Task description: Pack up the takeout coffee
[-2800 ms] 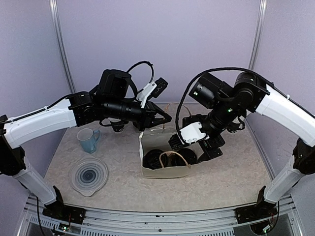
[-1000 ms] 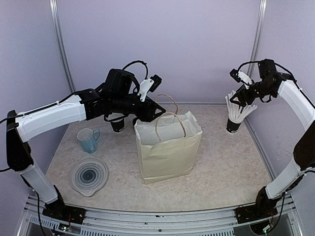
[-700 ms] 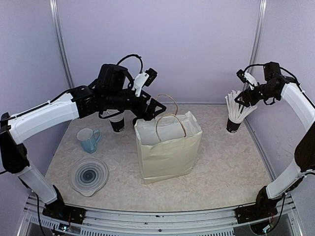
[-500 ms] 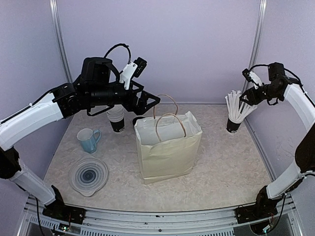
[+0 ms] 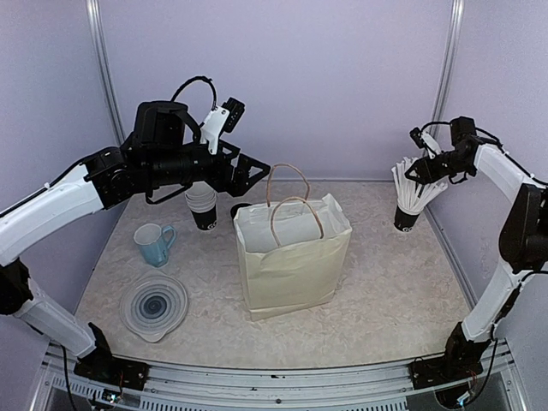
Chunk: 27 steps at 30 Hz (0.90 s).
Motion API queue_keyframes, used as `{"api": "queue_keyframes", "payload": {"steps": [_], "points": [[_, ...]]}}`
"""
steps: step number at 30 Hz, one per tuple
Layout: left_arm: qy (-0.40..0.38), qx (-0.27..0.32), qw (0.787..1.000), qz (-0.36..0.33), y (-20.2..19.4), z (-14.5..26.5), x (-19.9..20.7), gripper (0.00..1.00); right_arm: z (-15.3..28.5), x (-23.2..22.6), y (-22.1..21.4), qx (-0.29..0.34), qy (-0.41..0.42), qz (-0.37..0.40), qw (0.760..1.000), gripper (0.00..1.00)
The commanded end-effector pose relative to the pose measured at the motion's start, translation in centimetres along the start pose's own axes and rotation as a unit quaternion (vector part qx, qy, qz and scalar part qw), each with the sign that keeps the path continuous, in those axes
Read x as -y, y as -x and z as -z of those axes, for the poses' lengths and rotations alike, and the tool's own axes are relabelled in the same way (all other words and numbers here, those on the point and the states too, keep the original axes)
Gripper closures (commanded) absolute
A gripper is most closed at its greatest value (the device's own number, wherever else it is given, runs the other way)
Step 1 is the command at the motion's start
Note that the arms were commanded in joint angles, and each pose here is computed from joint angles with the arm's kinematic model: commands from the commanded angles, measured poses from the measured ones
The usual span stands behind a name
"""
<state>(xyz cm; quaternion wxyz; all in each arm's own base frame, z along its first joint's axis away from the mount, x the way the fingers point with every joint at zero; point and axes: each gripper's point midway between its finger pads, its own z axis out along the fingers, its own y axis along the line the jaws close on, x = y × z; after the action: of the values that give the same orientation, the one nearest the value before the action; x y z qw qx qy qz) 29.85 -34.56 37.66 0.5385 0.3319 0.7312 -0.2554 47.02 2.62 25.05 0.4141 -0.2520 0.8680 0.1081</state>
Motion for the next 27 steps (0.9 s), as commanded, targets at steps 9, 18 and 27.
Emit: {"api": "queue_keyframes", "payload": {"steps": [9, 18, 27], "points": [[0.002, 0.014, 1.000, 0.025, 0.6, 0.7, -0.1, 0.07, -2.1, 0.0, 4.0, 0.049, 0.029, 0.004, 0.998, 0.59], [0.007, 0.006, 1.000, 0.025, -0.2, 1.0, -0.3, 0.07, -3.6, -0.8, 3.4, 0.031, 0.032, 0.005, 0.999, 0.64], [0.008, 0.001, 1.000, 0.030, -0.6, 1.0, -0.3, 0.09, -3.5, -0.3, 3.7, 0.035, 0.019, 0.000, 0.999, 0.77]]}}
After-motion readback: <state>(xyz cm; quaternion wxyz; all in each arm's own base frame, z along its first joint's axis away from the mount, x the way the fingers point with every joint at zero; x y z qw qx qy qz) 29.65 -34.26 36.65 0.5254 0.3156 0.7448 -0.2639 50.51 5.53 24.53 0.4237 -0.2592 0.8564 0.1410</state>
